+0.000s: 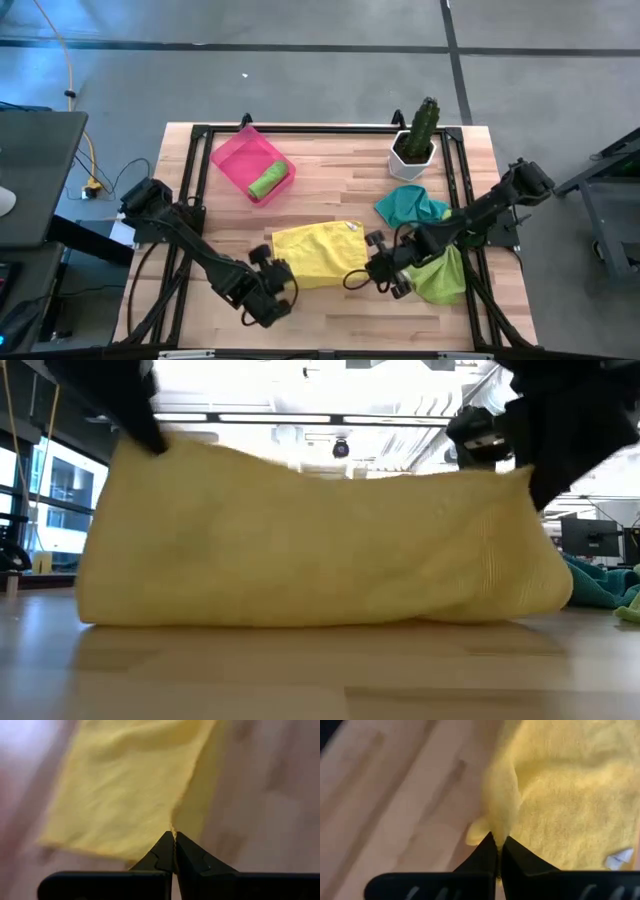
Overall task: Roll microfiber towels into tight, uniform cylinder then place into a basket
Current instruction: Roll the yellow microfiber cloth
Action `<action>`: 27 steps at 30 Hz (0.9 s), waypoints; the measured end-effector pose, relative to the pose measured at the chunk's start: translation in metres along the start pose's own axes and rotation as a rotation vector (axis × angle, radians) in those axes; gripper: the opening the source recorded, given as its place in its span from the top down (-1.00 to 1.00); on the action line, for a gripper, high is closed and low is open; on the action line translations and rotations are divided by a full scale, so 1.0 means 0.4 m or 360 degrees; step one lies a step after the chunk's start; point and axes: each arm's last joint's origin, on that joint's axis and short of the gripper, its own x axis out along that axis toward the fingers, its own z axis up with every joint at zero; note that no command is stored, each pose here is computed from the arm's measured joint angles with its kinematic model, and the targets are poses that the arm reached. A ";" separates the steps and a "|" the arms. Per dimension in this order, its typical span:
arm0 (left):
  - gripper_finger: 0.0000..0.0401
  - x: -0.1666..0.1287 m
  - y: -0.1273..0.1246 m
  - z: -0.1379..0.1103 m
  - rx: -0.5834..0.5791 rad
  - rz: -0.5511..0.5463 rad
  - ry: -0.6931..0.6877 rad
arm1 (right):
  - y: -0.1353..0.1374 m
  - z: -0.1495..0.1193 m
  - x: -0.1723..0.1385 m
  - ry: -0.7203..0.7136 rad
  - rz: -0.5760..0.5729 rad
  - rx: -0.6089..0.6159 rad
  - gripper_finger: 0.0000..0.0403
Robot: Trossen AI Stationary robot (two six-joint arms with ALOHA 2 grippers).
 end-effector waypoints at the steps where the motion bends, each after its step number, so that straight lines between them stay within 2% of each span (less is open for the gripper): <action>1: 1.00 -0.001 0.005 -0.002 -0.0003 0.0024 0.0011 | -0.002 0.007 -0.005 -0.0003 0.0009 0.0003 0.99; 11: 1.00 -0.001 0.024 -0.012 -0.0018 0.0146 0.0065 | -0.017 0.023 -0.019 0.0027 0.0020 -0.0068 0.69; 16: 1.00 -0.001 0.026 -0.012 -0.0039 0.0164 0.0056 | -0.017 0.023 -0.019 0.0023 0.0017 -0.0067 0.64; 22: 1.00 -0.001 0.022 -0.010 -0.0058 0.0140 0.0042 | -0.017 0.020 -0.008 -0.0031 -0.0005 0.0188 0.60; 27: 1.00 0.000 0.020 -0.009 -0.0063 0.0130 0.0036 | -0.024 -0.018 0.029 -0.0080 -0.0070 0.0353 0.43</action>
